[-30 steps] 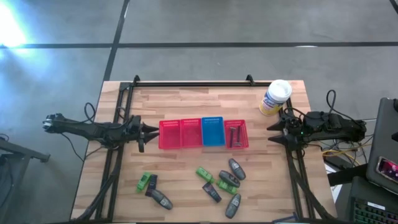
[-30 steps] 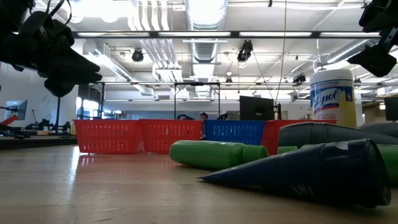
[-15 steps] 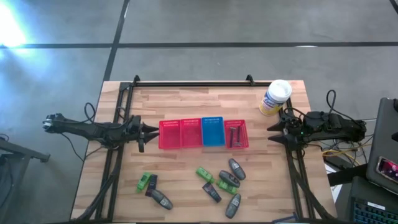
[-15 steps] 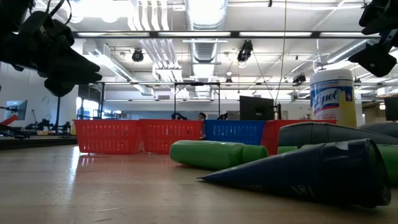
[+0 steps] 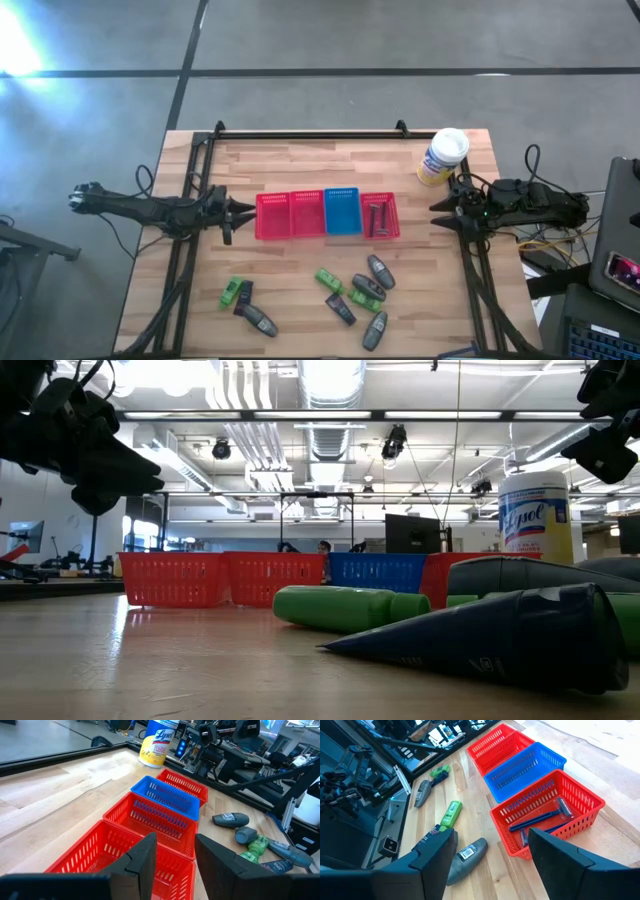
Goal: Pick & Place Travel size toiletries
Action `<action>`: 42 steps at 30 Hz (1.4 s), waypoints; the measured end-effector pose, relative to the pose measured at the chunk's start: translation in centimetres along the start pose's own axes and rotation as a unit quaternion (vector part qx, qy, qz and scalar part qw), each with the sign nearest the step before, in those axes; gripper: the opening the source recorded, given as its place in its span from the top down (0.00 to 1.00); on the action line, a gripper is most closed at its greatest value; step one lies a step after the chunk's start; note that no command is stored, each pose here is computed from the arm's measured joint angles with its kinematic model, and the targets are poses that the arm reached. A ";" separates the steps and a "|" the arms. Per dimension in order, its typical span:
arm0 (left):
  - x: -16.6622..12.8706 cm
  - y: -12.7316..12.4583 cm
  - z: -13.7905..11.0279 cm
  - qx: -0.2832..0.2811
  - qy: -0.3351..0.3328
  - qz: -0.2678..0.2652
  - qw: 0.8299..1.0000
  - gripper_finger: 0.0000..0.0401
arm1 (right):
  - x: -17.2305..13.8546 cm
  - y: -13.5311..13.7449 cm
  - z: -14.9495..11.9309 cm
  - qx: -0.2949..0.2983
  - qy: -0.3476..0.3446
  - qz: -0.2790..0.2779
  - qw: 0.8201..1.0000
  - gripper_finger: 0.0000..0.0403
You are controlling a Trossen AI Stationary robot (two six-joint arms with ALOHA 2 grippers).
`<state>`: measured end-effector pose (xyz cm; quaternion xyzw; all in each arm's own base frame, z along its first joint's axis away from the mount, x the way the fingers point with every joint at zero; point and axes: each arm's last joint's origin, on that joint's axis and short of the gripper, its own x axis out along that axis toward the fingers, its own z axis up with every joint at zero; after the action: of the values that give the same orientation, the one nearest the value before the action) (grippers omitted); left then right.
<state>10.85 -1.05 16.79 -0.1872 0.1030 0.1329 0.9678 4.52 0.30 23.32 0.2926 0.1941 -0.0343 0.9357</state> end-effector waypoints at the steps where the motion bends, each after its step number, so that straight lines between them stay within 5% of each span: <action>1: 0.0 0.0 0.0 0.000 0.000 0.000 1.000 0.66 | 0.0 0.0 0.0 0.000 0.000 0.000 1.000 0.39; 13: 0.0 0.0 0.0 0.000 0.000 0.000 1.000 0.66 | 0.0 0.0 0.0 0.000 0.000 0.000 1.000 0.42; 42: 0.0 0.0 0.0 0.000 0.000 0.000 1.000 0.66 | 0.0 0.0 0.0 0.000 0.000 0.000 1.000 0.18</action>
<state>10.85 -1.05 16.79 -0.1872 0.1033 0.1327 0.9678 4.52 0.30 23.32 0.2926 0.1941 -0.0343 0.9357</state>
